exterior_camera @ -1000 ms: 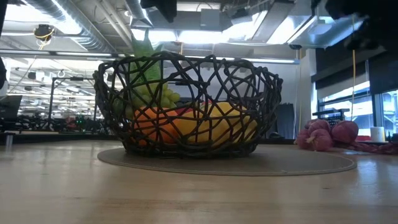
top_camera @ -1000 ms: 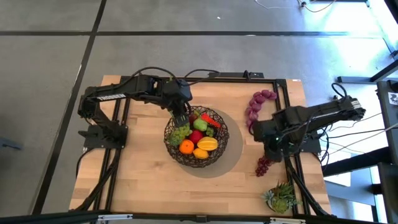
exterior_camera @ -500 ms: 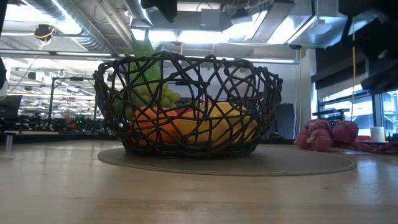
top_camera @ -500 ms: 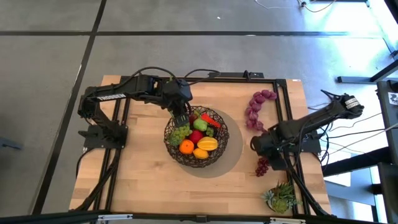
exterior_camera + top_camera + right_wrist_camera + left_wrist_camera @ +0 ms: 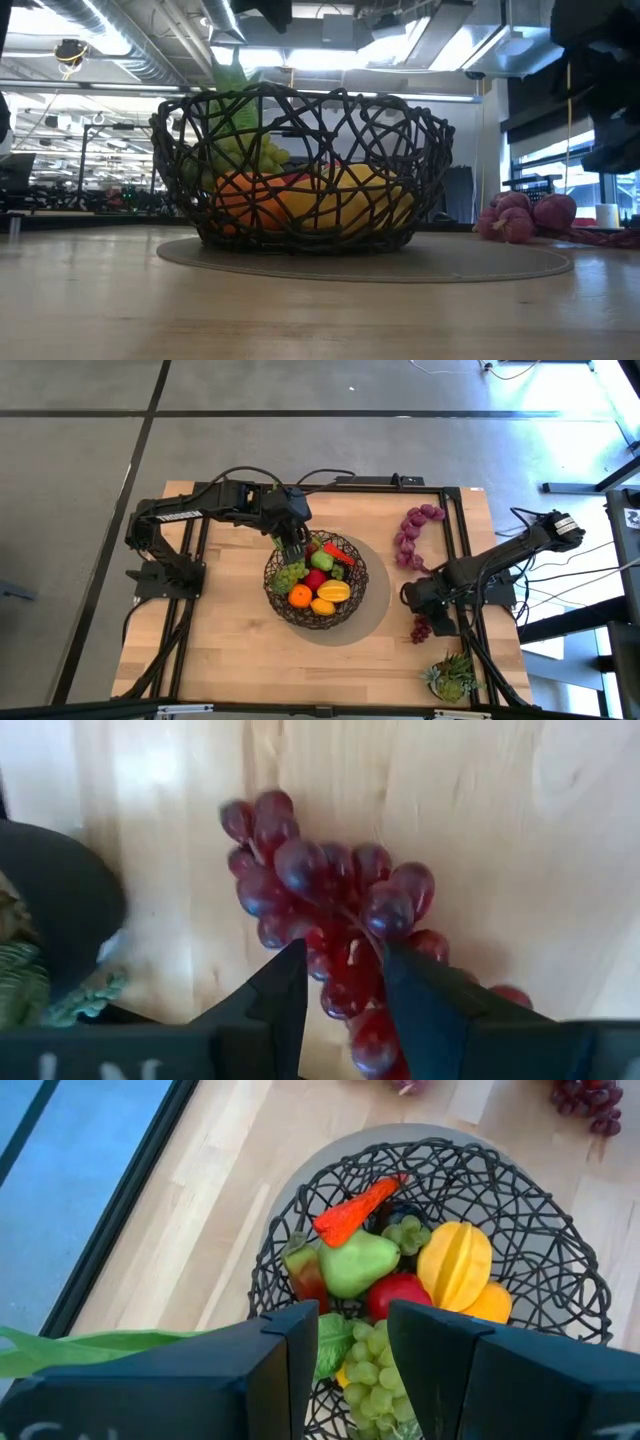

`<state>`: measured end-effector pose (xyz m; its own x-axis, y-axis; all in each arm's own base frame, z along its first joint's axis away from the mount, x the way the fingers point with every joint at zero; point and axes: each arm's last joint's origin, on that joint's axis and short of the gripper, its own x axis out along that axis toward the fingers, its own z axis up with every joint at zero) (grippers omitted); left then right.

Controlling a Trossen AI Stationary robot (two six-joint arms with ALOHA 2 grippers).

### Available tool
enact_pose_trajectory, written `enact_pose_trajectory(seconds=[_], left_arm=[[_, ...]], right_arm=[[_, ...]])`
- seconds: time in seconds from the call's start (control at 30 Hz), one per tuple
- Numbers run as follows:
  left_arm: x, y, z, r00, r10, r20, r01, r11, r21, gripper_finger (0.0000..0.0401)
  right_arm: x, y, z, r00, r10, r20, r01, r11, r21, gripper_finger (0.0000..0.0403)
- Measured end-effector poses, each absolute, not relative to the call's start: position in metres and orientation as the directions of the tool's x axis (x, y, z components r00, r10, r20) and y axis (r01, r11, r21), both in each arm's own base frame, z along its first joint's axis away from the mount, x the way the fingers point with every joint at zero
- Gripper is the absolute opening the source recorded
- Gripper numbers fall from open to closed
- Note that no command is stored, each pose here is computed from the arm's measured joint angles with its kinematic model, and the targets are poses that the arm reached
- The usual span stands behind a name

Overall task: Build produce basket
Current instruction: Put the dark red grapes into the wire basket

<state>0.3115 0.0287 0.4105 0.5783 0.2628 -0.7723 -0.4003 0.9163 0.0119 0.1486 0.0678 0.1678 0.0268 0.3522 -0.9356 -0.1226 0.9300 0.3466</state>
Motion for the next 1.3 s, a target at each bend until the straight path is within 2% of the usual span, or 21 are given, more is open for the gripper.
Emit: enact_pose_trajectory(seconds=[0.23, 0.6, 0.83, 0.97, 1.17, 1.3], left_arm=[[0.312, 0.029, 0.410, 0.578, 0.263, -0.772, -0.400, 0.916, 0.012, 0.0112], [0.312, 0.029, 0.410, 0.578, 0.263, -0.772, -0.400, 0.916, 0.012, 0.0112], [0.312, 0.029, 0.410, 0.578, 0.263, -0.773, -0.400, 0.916, 0.012, 0.0112], [0.312, 0.029, 0.410, 0.578, 0.263, -0.772, -0.400, 0.916, 0.012, 0.0112], [0.312, 0.029, 0.410, 0.578, 0.263, -0.773, -0.400, 0.916, 0.012, 0.0112], [0.312, 0.029, 0.410, 0.578, 0.263, -0.773, -0.400, 0.916, 0.013, 0.0112]], right_arm=[[0.140, 0.065, 0.156, -0.020, 0.335, -0.942, -0.097, 0.937, 0.336, 0.0136], [0.145, 0.064, 0.151, 0.008, 0.278, -0.961, -0.028, 0.960, 0.278, 0.0136], [0.151, 0.067, 0.135, -0.072, 0.241, -0.968, 0.020, 0.970, 0.240, 0.0134], [0.156, 0.068, 0.132, -0.085, 0.226, -0.970, 0.035, 0.974, 0.224, 0.0106], [0.164, 0.071, 0.137, -0.043, 0.229, -0.973, 0.076, 0.971, 0.225, 0.0013], [0.171, 0.073, 0.145, -0.009, 0.223, -0.975, 0.119, 0.968, 0.221, 0.0010]])
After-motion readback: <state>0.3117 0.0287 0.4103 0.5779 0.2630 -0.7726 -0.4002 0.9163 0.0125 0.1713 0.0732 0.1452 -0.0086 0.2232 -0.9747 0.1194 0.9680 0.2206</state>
